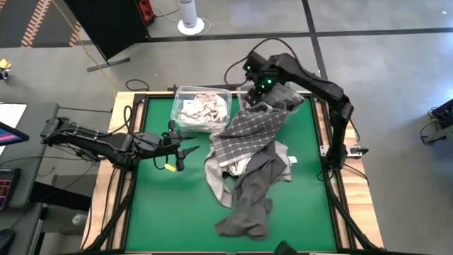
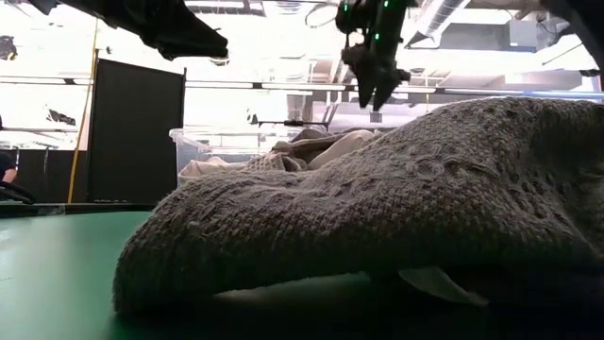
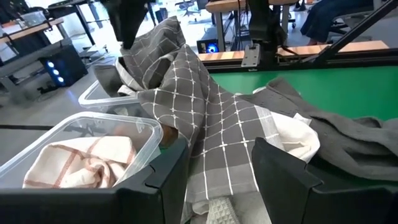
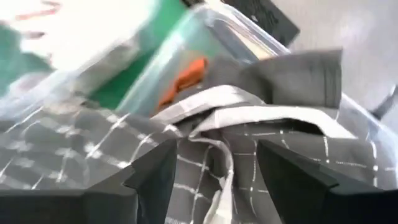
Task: Sort towels by color in basket
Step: Put the black striped microfiber towel into the right transparent bin
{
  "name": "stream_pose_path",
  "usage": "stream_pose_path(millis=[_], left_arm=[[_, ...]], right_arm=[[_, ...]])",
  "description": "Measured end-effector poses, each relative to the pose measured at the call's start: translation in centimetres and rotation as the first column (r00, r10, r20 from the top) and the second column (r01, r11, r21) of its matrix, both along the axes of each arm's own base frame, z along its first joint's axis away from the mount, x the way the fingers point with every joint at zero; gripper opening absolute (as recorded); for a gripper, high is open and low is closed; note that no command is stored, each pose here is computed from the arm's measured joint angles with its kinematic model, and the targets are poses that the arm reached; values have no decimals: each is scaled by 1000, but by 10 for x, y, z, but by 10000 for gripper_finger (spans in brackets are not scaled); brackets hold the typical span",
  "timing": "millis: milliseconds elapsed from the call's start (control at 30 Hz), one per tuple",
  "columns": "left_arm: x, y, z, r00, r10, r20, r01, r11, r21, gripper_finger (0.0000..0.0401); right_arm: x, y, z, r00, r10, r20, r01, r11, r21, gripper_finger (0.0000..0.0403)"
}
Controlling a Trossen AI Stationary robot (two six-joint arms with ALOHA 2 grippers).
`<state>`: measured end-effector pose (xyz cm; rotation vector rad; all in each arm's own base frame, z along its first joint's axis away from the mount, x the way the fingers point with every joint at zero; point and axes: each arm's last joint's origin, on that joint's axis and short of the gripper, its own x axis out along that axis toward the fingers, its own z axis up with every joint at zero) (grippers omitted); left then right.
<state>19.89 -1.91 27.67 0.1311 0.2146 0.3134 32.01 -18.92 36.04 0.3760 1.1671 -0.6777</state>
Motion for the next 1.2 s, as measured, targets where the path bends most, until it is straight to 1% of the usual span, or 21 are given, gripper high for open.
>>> stream_pose_path(millis=[67, 100, 167, 267, 300, 367, 400, 467, 533, 733, 933, 1000, 1133, 1200], left_arm=[[0, 0, -1, 1000, 0, -8, 0, 1000, 2, 169], [0, 0, -1, 1000, -1, -12, 1, 1000, 5, 169], [0, 0, -1, 1000, -1, -13, 1, 1000, 9, 169], [0, 0, -1, 1000, -1, -8, 1, 1000, 8, 169], [0, 0, 0, 1000, -1, -5, 1, 1000, 8, 169], [0, 0, 0, 1000, -1, -2, 1, 1000, 6, 169], [0, 0, 0, 1000, 0, -1, 0, 1000, 5, 169], [0, 0, 0, 1000, 1, -1, -1, 1000, -2, 169], [0, 0, 0, 1000, 0, 0, 0, 1000, -13, 169], [-1, -4, -2, 1000, -19, -14, 18, 999, -35, 169], [-1, -8, -3, 999, -40, -17, 39, 998, -40, 169], [-2, -8, -3, 999, -41, -17, 40, 998, -40, 169], [-2, -8, -4, 999, -41, -27, 40, 999, -35, 169], [-2, -8, -4, 999, -43, -30, 42, 999, -27, 169]], right_arm=[[6, 21, 6, 989, 148, -24, -148, 988, -31, 266], [10, 34, 8, 971, 237, -38, -239, 970, -47, 266], [19, 61, 10, 909, 411, -71, -416, 907, -73, 266], [36, 98, 10, 789, 608, -92, -614, 780, -120, 266], [40, 109, 11, 752, 653, -92, -659, 738, -143, 265], [53, 125, 8, 693, 716, -89, -717, 671, -189, 265], [56, 131, 7, 673, 733, -98, -735, 648, -199, 265], [63, 138, -4, 644, 754, -131, -763, 621, -179, 265], [69, 139, -14, 631, 760, -157, -776, 612, -154, 265], [85, 121, -48, 616, 754, -228, -783, 619, -66, 265], [93, 95, -71, 636, 729, -255, -758, 652, -26, 265], [97, 89, -83, 630, 727, -272, -755, 656, 4, 265], [103, 93, -102, 589, 749, -304, -772, 633, 63, 265], [106, 96, -109, 578, 755, -311, -775, 627, 80, 264]])
